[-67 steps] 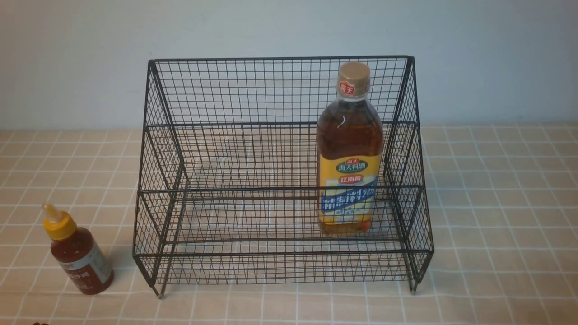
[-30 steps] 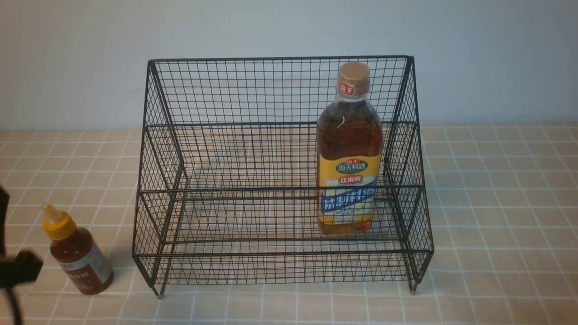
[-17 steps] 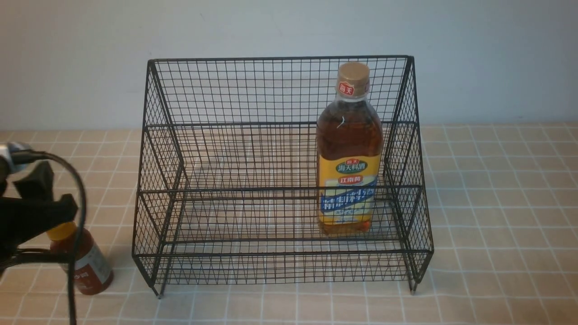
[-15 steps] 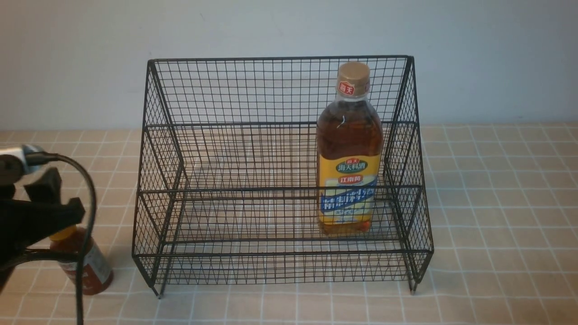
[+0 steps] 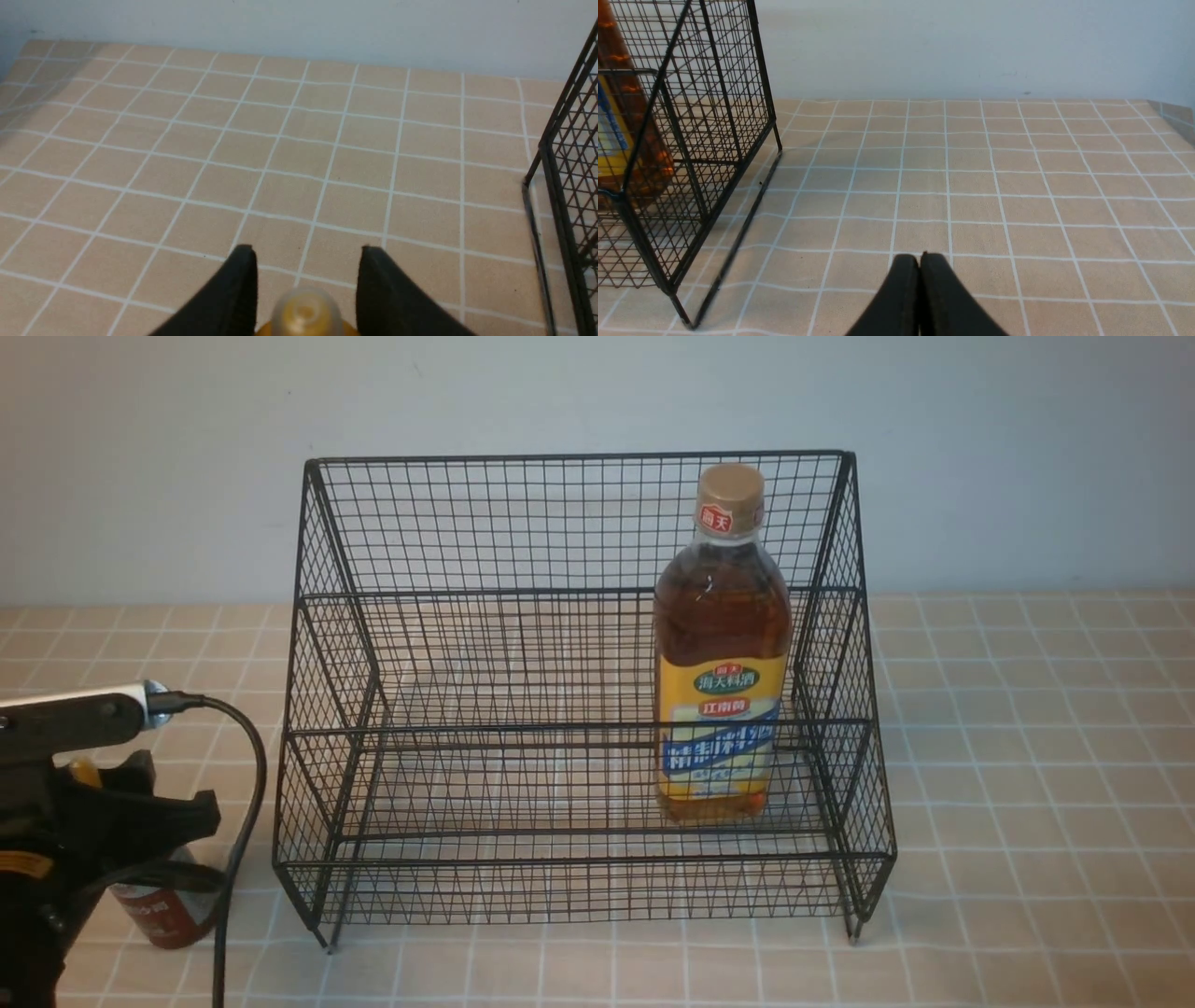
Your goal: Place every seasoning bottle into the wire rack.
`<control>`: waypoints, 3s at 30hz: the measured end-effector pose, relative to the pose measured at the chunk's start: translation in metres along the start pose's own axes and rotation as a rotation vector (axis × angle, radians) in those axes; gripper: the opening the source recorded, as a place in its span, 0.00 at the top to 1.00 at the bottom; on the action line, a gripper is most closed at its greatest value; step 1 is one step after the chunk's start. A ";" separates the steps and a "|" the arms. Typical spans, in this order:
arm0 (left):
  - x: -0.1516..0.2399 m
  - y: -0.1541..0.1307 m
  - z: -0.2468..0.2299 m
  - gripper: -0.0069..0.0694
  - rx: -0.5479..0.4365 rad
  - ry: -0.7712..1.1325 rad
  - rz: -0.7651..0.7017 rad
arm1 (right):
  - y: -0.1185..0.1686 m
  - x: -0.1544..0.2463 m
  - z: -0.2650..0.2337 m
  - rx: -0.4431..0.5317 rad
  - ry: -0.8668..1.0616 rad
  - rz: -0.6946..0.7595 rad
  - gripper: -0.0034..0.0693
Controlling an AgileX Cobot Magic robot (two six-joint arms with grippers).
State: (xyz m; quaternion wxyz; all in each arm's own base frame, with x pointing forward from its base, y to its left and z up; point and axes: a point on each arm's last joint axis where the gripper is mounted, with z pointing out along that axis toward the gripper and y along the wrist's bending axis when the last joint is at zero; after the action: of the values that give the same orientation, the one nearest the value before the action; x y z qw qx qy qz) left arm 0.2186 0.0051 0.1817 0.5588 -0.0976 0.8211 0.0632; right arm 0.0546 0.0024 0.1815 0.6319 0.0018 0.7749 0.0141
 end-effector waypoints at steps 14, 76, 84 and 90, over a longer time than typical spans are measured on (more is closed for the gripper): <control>-0.102 -0.016 -0.070 0.58 0.275 -0.163 0.089 | 0.000 0.000 0.000 0.000 0.000 0.001 0.97; -0.089 -0.098 -0.058 0.37 0.646 0.153 0.174 | 0.000 0.000 0.000 0.000 0.001 0.001 0.97; -0.117 -0.063 -0.146 0.84 0.794 -0.033 0.197 | 0.000 0.000 0.000 0.000 0.001 0.001 0.97; -0.106 -0.035 -0.196 0.92 0.869 -0.080 0.124 | 0.000 0.000 0.000 0.000 0.001 0.001 0.97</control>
State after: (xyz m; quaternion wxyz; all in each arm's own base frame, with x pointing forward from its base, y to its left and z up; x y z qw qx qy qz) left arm 0.0869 -0.0616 0.3522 0.5745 0.1985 0.7534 -0.2507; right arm 0.0546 0.0025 0.1815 0.6316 0.0020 0.7751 0.0145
